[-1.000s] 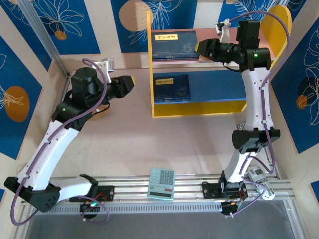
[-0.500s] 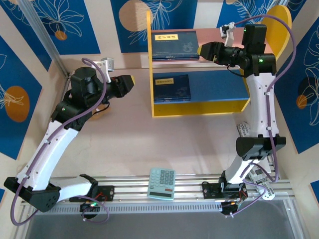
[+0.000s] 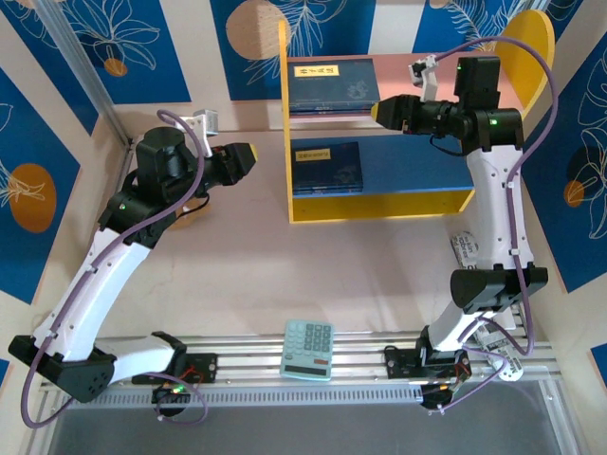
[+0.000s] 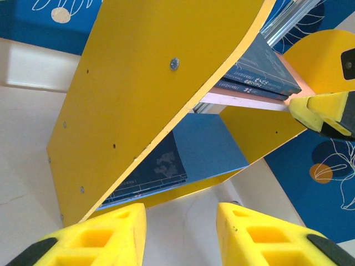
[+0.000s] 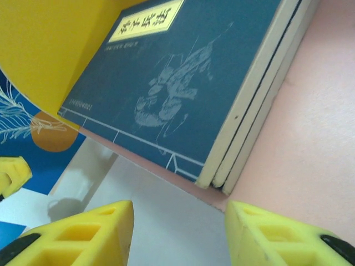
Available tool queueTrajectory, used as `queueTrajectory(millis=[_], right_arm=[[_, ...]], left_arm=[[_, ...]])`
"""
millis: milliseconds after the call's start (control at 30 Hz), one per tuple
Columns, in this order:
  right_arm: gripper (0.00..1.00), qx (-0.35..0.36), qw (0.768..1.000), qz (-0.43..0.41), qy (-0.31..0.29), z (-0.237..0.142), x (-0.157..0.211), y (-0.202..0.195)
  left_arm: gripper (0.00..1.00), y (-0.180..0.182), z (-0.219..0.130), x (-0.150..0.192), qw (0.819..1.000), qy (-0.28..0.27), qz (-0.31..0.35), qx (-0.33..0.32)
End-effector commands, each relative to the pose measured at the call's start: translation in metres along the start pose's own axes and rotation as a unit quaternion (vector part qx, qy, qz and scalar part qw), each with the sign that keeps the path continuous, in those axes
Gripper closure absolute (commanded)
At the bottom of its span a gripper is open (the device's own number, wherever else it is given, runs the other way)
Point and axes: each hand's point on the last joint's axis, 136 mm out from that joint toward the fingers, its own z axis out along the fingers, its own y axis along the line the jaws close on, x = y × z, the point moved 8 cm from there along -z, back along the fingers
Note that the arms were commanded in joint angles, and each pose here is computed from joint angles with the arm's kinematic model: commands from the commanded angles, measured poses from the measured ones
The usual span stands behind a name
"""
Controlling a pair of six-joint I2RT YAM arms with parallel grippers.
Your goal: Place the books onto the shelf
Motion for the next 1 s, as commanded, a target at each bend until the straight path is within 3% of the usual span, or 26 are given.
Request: queueTrajectory(millis=[0,967], right_arm=[[0.53,0.003,1.0,-0.015,0.013,0.001,0.003,0.003],[0.49,0.04,0.999,0.011,-0.016,0.001,-0.002,0.01]], left_arm=[[0.61,-0.01,-0.007,-0.007,1.0,-0.016,0.01,0.014],[0.61,-0.01,-0.01,-0.006,1.0,-0.016,0.011,0.012]])
